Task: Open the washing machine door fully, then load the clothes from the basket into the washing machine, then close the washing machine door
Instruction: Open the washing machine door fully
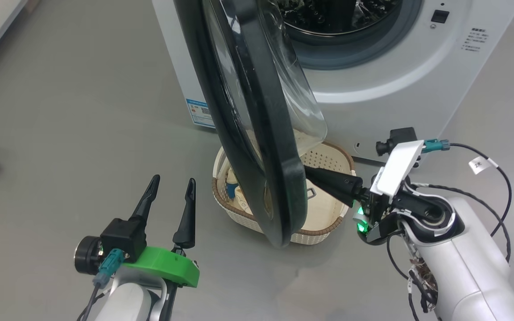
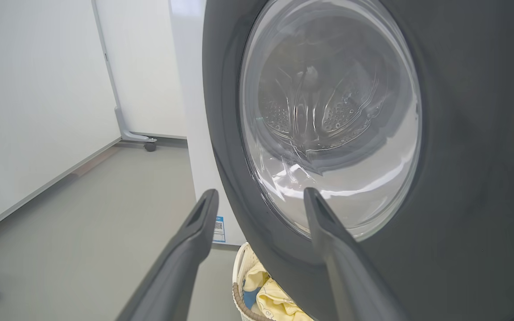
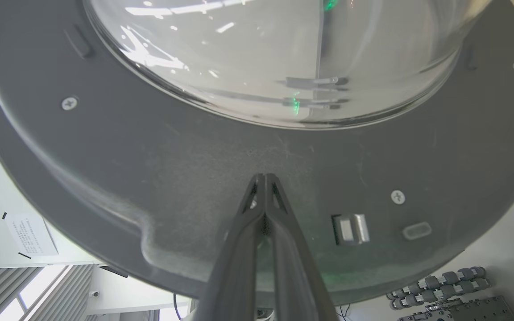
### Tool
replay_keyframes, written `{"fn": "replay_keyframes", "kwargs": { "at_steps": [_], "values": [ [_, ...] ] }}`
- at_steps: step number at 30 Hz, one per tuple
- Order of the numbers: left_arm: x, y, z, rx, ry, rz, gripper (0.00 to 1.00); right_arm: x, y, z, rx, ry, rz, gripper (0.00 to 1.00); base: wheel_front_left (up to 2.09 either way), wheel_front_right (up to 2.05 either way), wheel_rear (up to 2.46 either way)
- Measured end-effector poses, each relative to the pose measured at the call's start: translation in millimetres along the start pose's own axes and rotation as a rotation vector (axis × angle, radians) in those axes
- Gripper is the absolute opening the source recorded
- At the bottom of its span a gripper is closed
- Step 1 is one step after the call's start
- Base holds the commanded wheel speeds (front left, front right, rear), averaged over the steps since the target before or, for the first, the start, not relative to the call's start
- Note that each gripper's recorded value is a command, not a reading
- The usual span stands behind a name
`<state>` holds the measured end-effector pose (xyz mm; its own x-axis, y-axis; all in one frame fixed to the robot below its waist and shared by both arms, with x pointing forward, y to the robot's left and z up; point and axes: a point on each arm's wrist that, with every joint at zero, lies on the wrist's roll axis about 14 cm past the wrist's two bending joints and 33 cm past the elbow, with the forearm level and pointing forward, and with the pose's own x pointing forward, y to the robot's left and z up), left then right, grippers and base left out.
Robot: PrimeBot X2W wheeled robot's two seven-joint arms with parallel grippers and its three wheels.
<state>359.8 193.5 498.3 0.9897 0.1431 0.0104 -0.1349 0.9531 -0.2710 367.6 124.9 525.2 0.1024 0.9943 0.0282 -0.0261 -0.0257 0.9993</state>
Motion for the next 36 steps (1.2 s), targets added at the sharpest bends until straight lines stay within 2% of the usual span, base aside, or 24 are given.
{"fn": "replay_keyframes", "kwargs": {
  "at_steps": [14, 24, 31, 36],
  "values": [
    [-12.9, 17.5, 8.2, -0.001, -0.024, 0.054, 1.0, 26.7, 9.9, -49.0, 0.036, 0.12, 0.04, 0.0, 0.0, 0.0, 0.0],
    [-15.6, 19.4, 12.3, -0.002, -0.036, 0.059, 1.0, 33.1, 12.6, -57.6, 0.039, 0.116, 0.039, 0.0, 0.0, 0.0, 0.0],
    [-20.0, 26.2, 12.5, -0.007, -0.039, 0.081, 1.0, 31.4, 13.7, -48.8, 0.054, 0.04, 0.047, 0.0, 0.0, 0.0, 0.0],
    [-21.1, 28.1, 14.3, -0.008, -0.046, 0.085, 1.0, 21.6, 23.1, -23.9, 0.05, -0.082, 0.078, 0.0, 0.0, 0.0, 0.0]
  ]
}}
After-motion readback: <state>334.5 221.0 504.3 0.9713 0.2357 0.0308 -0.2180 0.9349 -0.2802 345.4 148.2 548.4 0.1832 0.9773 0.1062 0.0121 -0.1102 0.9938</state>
